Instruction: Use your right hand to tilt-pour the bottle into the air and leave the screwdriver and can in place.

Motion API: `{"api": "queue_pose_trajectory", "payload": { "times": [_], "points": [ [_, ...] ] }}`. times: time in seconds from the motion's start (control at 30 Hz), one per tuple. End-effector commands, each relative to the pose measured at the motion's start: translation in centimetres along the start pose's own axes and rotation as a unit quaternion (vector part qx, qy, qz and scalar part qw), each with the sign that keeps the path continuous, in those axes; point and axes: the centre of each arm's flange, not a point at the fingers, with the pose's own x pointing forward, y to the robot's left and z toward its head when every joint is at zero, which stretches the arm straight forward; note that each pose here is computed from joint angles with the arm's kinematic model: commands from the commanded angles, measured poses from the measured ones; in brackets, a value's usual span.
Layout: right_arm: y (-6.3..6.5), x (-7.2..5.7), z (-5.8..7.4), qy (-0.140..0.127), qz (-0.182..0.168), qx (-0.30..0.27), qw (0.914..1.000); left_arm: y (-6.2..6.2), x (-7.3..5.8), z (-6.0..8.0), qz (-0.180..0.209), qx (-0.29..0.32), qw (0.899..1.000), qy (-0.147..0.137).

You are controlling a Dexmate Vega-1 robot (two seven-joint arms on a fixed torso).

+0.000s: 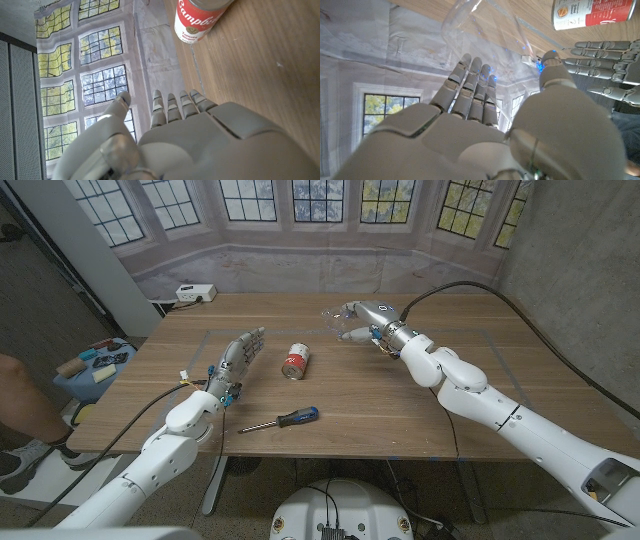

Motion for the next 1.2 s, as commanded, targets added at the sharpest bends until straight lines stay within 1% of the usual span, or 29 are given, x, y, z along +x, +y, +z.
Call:
{"api": "queue_pose_trajectory", "payload": {
  "times": [0.03,0.2,0.3,0.47,0.77,0.93,1.0,1.2],
  "points": [
    [0.3,0.2,0.5,0.013,-0.02,0.056,0.9982,0.6,0.2,0.3,-0.002,0.002,1.0,-0.003],
    [0.4,-0.3,0.9,0.021,-0.027,0.074,0.9966,0.4,0.3,0.2,-0.006,0.002,1.0,-0.004],
    [0.6,-0.5,0.8,0.022,-0.024,0.09,0.9954,0.3,0.3,0.3,-0.003,0.003,1.0,-0.007],
    [0.9,-0.8,0.7,0.031,-0.018,0.119,0.9923,0.1,0.1,0.3,-0.002,0.005,1.0,-0.005],
    [1.3,-1.5,0.3,0.042,-0.014,0.163,0.9855,-1.0,-0.2,0.1,-0.003,0.008,1.0,-0.001],
    [1.8,-1.7,0.1,0.037,-0.014,0.191,0.9808,-1.5,-0.6,0.2,-0.001,0.009,1.0,-0.001],
    [2.0,-1.7,0.2,0.039,-0.016,0.203,0.9783,-1.7,-0.8,0.2,0.0,0.01,1.0,0.0],
    [2.5,-1.5,0.6,0.033,-0.022,0.222,0.9742,-1.9,-1.2,0.1,0.003,0.01,1.0,0.0]
  ]
}}
